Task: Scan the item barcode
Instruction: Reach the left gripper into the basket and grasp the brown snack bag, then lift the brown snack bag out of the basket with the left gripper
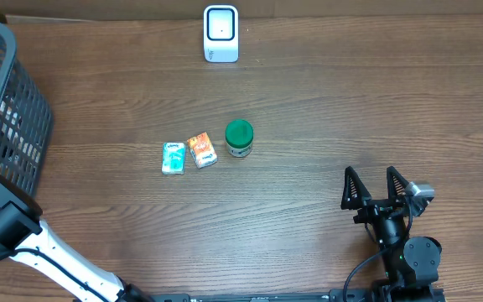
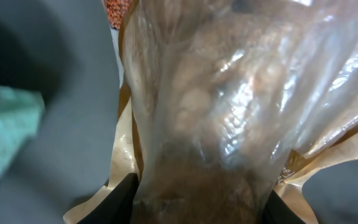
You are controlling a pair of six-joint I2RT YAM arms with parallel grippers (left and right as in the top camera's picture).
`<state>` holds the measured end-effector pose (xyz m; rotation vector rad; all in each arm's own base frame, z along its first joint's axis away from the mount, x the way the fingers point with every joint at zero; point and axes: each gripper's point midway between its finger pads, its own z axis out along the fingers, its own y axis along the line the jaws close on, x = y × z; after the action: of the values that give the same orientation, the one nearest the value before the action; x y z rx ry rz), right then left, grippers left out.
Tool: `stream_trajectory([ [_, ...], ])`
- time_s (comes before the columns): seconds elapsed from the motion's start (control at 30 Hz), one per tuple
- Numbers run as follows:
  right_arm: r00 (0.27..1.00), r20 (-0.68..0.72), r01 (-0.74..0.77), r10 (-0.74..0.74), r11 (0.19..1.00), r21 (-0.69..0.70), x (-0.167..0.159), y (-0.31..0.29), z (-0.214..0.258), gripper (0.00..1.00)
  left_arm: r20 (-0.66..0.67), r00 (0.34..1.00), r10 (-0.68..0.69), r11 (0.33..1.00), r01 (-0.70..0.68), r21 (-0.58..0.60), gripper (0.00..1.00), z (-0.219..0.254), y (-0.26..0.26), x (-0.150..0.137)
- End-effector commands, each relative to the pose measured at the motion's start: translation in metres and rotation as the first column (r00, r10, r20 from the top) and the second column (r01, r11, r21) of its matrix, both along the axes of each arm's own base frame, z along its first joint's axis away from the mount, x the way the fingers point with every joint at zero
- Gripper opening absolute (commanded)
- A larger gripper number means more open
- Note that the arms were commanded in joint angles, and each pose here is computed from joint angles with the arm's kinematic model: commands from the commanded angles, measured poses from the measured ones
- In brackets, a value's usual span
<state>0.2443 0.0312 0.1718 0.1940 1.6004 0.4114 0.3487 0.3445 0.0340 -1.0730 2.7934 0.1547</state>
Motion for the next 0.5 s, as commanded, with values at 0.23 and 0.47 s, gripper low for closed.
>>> stream_trajectory([
  [0.23, 1.0, 0.005, 0.006, -0.006, 1.0, 0.001, 0.0, -0.001, -0.002, 1.0, -0.059, 0.996, 0.067, 0.996, -0.07, -0.058, 0.11, 0.057, -0.01, -0.007],
  [0.47, 1.0, 0.005, 0.006, -0.006, 1.0, 0.001, 0.0, -0.001, -0.002, 1.0, 0.072, 0.991, 0.115, 0.993, -0.118, 0.033, 0.11, 0.161, -0.009, -0.005],
])
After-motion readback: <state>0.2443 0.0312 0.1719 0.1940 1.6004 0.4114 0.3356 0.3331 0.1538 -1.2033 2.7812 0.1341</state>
